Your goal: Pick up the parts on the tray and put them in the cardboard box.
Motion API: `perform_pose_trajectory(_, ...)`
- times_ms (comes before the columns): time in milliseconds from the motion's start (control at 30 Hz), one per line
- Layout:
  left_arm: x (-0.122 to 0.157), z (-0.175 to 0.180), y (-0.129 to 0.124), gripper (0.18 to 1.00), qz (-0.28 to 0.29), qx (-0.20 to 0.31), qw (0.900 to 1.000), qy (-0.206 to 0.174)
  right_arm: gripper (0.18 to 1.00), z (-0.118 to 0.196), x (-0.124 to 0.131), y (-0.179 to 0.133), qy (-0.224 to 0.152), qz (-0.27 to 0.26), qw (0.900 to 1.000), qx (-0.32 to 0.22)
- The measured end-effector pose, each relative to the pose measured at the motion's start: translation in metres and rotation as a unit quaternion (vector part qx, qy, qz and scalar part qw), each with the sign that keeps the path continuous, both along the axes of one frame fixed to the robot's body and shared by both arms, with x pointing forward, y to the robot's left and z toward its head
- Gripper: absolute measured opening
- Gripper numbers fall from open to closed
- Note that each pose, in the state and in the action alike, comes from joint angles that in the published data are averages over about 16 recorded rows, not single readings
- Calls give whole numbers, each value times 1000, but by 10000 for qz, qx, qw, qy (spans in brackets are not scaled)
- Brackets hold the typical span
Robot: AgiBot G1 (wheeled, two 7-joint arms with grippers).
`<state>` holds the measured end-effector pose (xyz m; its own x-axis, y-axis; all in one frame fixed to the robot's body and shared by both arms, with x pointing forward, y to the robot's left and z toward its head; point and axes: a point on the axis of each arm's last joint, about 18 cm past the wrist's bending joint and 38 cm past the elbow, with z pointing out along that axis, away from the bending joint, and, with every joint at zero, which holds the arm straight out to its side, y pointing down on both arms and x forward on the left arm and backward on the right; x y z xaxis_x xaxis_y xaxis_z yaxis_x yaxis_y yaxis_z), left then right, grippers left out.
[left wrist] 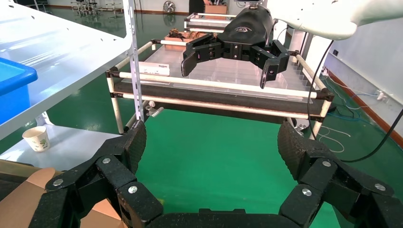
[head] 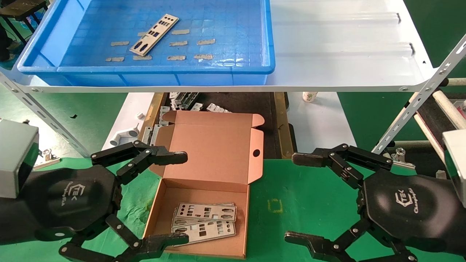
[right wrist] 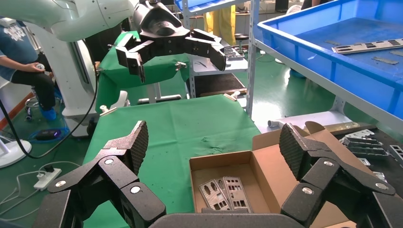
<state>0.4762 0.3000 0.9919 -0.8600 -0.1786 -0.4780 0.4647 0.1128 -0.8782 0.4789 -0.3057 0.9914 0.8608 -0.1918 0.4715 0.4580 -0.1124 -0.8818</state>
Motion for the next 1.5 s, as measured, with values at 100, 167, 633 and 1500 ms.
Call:
perform_pose_trajectory(100,0,0,0,1001,0,0,10000,0,1001,0,0,0,0,0,10000,0)
perform_pose_trajectory(167,0,0,0,1001,0,0,10000,0,1001,0,0,0,0,0,10000,0)
perform_pose_trajectory(633,0,0,0,1001,0,0,10000,0,1001,0,0,0,0,0,10000,0)
perform_pose_trajectory(1500,0,0,0,1001,0,0,10000,0,1001,0,0,0,0,0,10000,0)
